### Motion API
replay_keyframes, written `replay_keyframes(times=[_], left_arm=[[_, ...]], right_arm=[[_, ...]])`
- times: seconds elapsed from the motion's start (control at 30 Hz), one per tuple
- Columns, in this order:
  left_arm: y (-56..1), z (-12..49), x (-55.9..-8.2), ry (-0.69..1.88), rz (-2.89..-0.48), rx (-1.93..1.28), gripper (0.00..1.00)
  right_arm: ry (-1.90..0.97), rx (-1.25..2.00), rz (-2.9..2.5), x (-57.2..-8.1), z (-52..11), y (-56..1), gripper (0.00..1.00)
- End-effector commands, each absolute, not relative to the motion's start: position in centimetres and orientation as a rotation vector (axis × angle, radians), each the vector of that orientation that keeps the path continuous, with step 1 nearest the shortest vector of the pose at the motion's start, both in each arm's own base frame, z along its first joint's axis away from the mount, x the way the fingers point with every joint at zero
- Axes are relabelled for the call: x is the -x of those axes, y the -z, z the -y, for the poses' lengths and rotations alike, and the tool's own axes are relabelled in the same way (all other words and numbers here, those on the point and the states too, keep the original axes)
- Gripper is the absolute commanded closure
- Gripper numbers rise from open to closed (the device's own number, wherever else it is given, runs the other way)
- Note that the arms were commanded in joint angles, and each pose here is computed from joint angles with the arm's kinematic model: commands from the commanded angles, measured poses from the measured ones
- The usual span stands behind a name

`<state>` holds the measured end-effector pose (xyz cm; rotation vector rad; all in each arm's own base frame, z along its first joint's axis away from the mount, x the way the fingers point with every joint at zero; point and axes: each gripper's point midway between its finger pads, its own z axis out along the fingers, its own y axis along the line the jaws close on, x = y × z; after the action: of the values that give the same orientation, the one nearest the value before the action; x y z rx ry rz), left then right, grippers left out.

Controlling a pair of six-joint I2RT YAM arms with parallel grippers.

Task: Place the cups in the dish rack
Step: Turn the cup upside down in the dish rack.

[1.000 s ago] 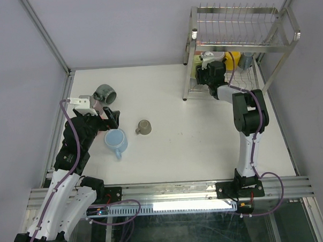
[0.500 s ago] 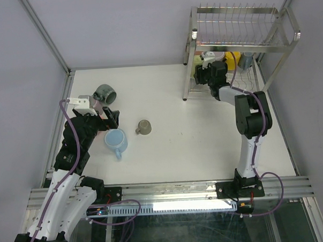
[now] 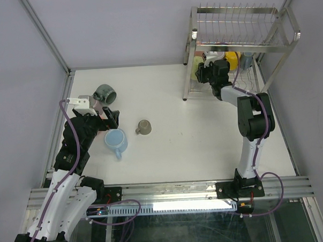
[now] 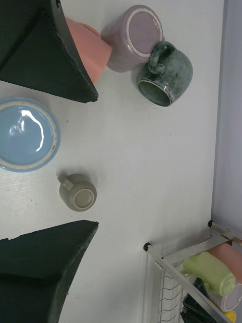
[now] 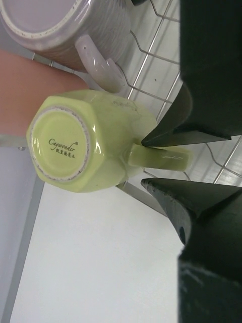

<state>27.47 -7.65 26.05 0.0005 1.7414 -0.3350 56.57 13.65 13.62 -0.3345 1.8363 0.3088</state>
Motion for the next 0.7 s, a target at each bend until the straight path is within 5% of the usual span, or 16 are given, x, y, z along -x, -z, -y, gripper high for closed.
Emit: replay_keyframes(times=[0.0, 0.67], left_arm=[[-27.0, 7.3, -27.5, 0.326, -1.702, 0.002, 0.01], [-26.9, 7.3, -27.6, 0.326, -1.705, 0.000, 0.01]], right_arm=[[-0.400, 0.338, -1.765, -57.1, -15.2, -17.5, 0.68], [-0.523, 0.333, -1.762, -55.5, -16.3, -18.7, 0.54]])
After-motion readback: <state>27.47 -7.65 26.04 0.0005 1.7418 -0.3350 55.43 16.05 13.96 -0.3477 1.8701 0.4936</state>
